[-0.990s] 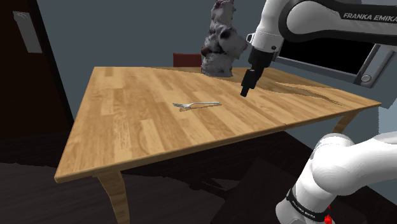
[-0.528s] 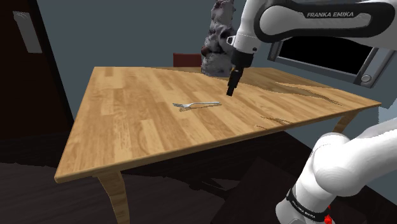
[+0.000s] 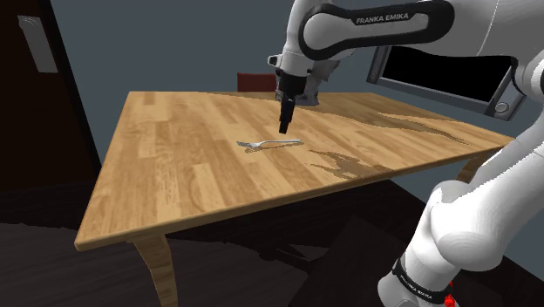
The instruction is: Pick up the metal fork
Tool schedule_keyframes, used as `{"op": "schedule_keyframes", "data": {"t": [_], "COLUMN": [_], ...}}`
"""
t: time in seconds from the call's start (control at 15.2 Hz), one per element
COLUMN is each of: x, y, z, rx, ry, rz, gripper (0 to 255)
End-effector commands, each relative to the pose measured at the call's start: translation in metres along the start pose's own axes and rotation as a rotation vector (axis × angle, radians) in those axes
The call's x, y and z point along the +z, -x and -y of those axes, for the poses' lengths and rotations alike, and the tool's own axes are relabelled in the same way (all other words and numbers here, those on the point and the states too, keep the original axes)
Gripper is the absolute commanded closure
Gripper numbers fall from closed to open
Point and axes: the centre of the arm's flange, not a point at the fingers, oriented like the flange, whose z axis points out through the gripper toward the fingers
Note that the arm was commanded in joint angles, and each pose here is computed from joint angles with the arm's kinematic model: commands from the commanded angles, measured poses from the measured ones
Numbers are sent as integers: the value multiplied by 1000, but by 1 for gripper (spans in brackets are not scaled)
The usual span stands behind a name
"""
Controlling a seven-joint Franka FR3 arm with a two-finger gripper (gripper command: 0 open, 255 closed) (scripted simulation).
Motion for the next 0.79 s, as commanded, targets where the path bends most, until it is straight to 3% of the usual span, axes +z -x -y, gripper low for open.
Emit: {"op": "schedule_keyframes", "data": {"t": [0.0, 0.26, 0.73], "x": [11, 28, 65], "y": [-23, -71, -68], "z": [-3, 0, 1], "rx": [-89, -253, -253], "ry": [-18, -53, -53], "rz": [1, 3, 3], "gripper": [0, 0, 0]}}
